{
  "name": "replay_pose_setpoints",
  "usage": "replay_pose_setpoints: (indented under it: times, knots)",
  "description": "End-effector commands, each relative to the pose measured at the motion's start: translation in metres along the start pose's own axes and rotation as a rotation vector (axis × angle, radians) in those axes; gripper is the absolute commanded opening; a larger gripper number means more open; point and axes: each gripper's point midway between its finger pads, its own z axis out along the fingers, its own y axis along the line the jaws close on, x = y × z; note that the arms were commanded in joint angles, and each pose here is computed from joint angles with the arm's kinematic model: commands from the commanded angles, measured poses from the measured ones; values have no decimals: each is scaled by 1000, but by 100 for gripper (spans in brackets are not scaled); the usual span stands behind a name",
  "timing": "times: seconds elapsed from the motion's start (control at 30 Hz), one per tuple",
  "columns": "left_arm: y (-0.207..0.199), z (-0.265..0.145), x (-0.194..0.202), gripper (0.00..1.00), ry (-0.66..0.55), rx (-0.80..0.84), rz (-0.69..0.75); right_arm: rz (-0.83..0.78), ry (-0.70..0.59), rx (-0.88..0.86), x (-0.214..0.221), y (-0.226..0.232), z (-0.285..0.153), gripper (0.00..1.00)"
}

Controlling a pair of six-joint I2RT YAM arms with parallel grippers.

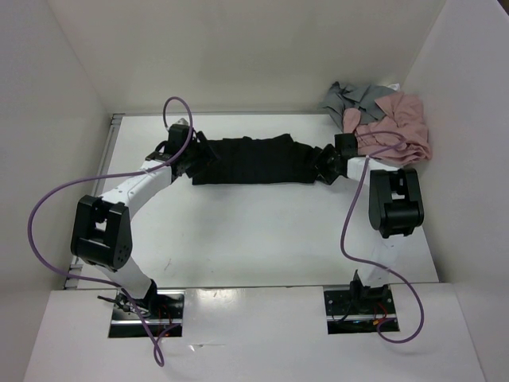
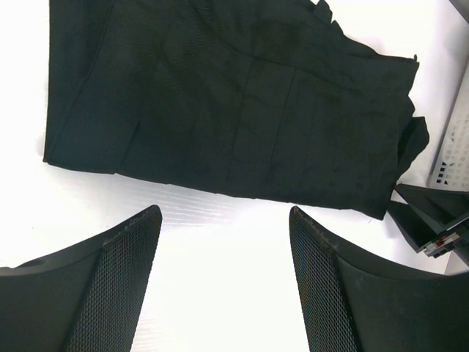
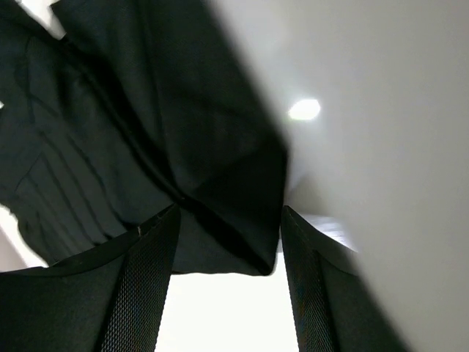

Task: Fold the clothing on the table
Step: Fold the skirt

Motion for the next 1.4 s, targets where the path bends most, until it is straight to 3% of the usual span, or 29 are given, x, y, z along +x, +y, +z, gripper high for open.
replay_pose_setpoints:
  times: [0.0, 0.13, 0.4, 0.47, 0.77, 1.03, 1.37]
  knots:
    - [-12, -10, -20, 78, -70, 28, 15, 15, 179, 1, 44, -9, 12, 63]
    - [-9, -12, -17, 79, -64, 22, 15, 10, 209, -9, 53, -7, 13, 54]
    - [-4, -7, -15, 79, -63, 8, 15, 9, 249, -23, 68, 1, 14, 5]
    - [-1, -6, -12, 79, -56, 2, 6, -17, 236, -25, 72, 9, 10, 0]
    - [3, -3, -5, 79, -36, -5, 6, -74, 91, -103, 52, 60, -48, 0]
    - [2, -5, -9, 79, -49, -5, 6, -79, 76, -54, 47, 55, -46, 0]
    - [14, 12, 6, 79, -10, -32, -3, -98, -16, -101, 25, 85, -65, 0]
